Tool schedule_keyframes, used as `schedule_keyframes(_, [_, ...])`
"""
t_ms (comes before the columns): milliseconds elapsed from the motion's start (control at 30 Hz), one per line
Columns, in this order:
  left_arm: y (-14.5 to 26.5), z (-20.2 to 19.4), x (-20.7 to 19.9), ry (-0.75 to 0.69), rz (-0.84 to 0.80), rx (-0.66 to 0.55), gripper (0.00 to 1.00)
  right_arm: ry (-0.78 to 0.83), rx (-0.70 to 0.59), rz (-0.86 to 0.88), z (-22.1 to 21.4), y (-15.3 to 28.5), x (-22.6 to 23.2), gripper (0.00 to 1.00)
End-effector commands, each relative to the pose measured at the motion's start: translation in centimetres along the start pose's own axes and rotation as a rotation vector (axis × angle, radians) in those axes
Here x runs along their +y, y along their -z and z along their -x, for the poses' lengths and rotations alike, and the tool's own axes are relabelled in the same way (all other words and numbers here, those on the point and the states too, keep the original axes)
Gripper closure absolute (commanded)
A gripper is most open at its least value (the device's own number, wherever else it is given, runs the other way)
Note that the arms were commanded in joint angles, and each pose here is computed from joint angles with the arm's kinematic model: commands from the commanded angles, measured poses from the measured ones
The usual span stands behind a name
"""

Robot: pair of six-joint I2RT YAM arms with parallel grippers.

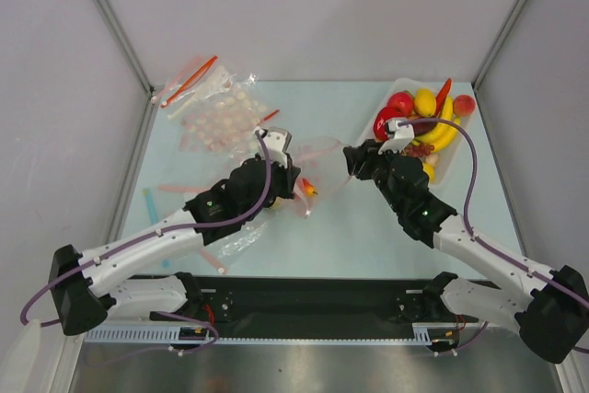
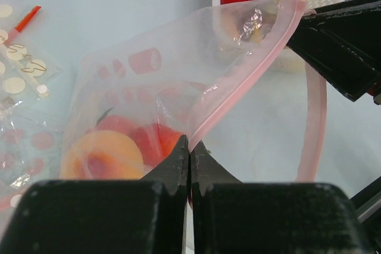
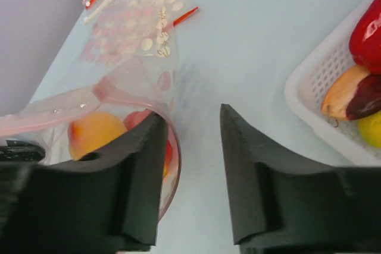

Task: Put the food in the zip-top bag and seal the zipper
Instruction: Adjust the zipper food storage bag at the center of the board.

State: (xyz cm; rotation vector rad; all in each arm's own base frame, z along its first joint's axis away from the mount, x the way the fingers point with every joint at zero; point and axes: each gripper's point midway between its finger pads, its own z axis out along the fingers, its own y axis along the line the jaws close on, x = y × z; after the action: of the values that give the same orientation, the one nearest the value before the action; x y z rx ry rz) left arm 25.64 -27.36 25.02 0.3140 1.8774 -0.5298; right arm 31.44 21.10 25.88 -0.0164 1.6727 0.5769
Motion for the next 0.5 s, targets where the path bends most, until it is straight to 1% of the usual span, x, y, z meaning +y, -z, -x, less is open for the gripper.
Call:
schedule_keyframes(0, [1.0,2.6,0.6,0.031,0.035,-0.07,1.0,-0.04,-0.075,0.022,2.6,0.0,0.5,0.5])
schedule_keyframes(167, [1.0,2.6,1.7,0.056,0.098,-0.078,1.0,-0.06,-0.138,0.062,4.9,1.8,1.0,0.41])
schedule_keyframes(233, [1.0,2.6,2.1,0.058,0.119,-0.079,1.0,-0.066,-0.169,0.063,5.6,2.5,0.9,0.32])
schedule_keyframes(267, [1.0,2.6,2.2,0.061,0.124,-0.078,1.0,-0.073,-0.183,0.057,5.8,2.9,0.7,0.3])
schedule_keyframes(333, [0.9,2.4,2.4,0.06,0.137,-0.074,1.0,-0.108,-0.233,0.026,6.9,3.8,0.0,0.22])
schedule_keyframes(367, [0.9,2.3,2.5,0.06,0.144,-0.07,0.99,-0.12,-0.25,0.014,7.2,4.1,-0.4,0.2])
schedule_keyframes(400, [0.9,2.3,2.5,0.06,0.146,-0.068,1.0,-0.142,-0.284,-0.029,7.8,4.6,-1.2,0.07])
schedule_keyframes(433, [0.9,2.3,2.6,0.06,0.151,-0.065,1.0,-0.187,-0.304,-0.053,8.1,4.8,-1.7,0.01])
schedule_keyframes(467, [0.9,2.3,2.6,0.06,0.153,-0.065,1.0,-0.214,-0.319,-0.086,8.2,5.0,-2.3,0.0])
